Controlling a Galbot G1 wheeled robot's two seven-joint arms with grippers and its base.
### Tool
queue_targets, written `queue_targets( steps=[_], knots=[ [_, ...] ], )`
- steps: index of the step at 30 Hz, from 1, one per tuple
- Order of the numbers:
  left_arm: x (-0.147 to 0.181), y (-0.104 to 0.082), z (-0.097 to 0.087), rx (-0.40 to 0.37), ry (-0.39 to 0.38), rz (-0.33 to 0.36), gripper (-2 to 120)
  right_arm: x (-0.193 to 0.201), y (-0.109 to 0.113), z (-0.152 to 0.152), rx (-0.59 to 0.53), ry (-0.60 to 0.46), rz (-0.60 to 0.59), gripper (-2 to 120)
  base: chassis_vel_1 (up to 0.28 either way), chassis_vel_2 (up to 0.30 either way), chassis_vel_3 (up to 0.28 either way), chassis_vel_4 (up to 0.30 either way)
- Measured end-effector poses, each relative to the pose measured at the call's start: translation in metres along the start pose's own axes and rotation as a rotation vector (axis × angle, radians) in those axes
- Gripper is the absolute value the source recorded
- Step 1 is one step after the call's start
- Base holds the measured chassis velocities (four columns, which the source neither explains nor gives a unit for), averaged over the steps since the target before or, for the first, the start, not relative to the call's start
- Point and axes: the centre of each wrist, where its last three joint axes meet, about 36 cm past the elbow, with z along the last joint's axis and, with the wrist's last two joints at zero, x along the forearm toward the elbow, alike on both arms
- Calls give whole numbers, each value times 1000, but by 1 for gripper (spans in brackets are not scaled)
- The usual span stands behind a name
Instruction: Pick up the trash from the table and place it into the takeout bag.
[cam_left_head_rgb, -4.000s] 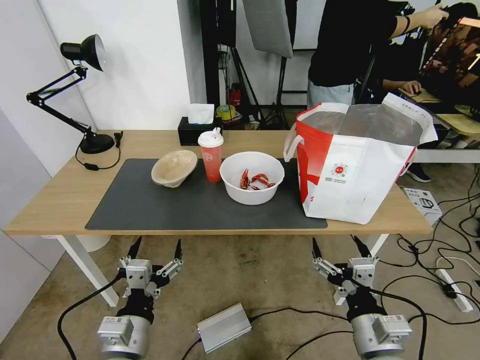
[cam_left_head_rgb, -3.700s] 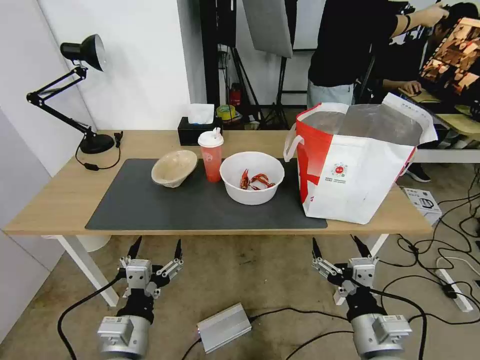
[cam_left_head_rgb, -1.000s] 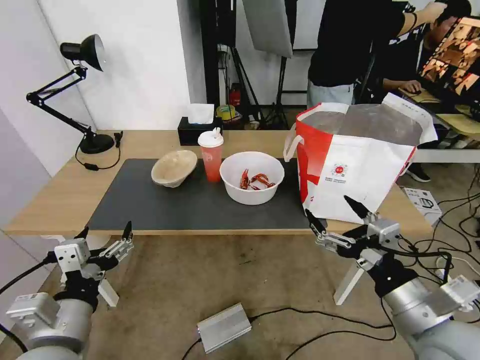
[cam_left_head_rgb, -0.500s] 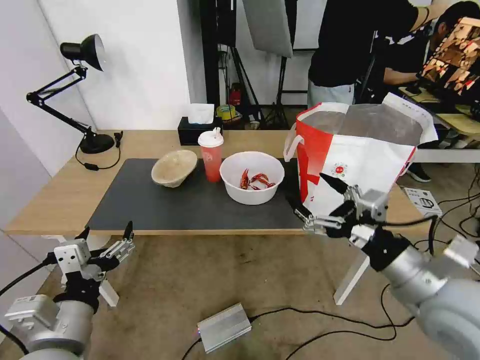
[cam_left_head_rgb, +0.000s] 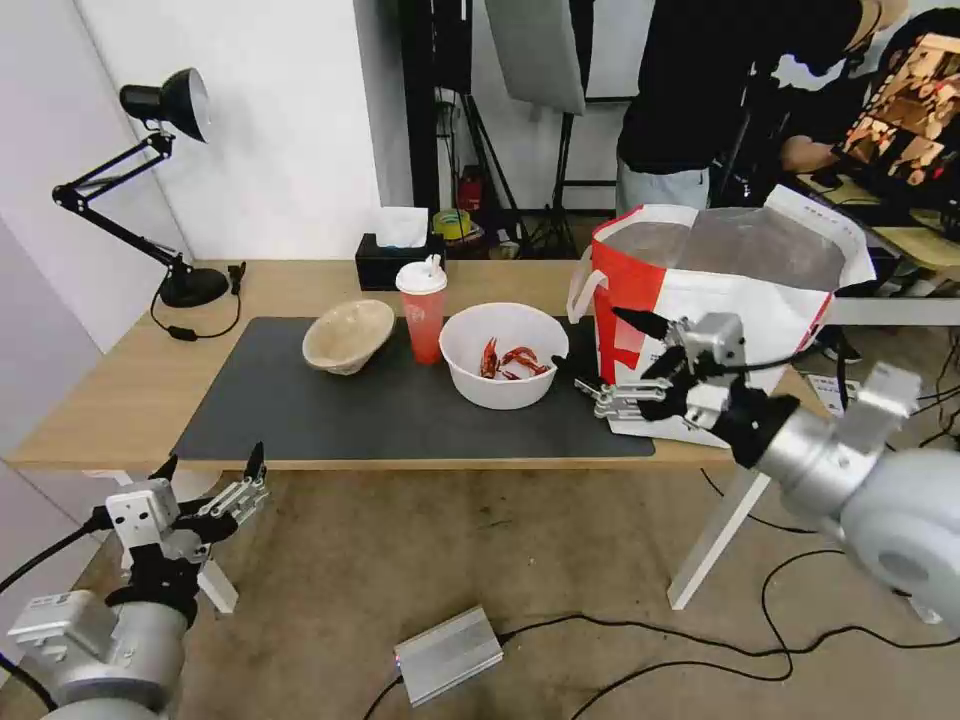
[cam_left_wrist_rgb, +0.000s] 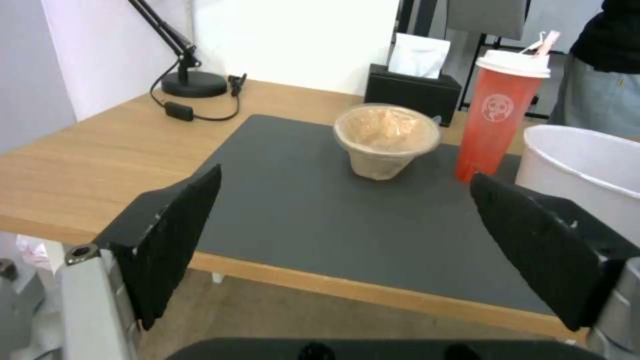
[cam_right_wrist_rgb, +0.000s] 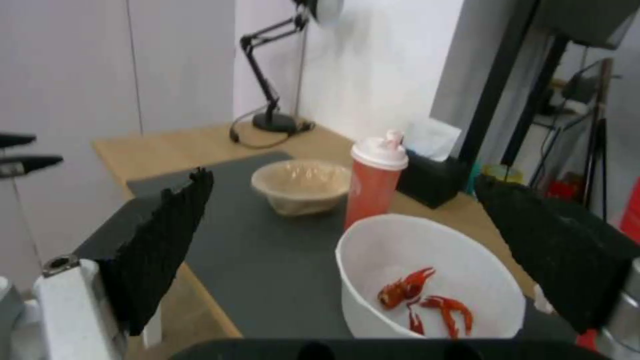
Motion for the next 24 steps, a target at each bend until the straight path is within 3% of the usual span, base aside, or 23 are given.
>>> queue_targets(
  steps=[15,24],
  knots=[
    [1,-3,2,-4,4,9,100,-27,-35,-16,-26,129,-95,100,0,0,0,0],
    [-1,-5,7,4,11,14,100,-32,-46,-9,-42,208,-107,100,0,0,0,0]
  ],
)
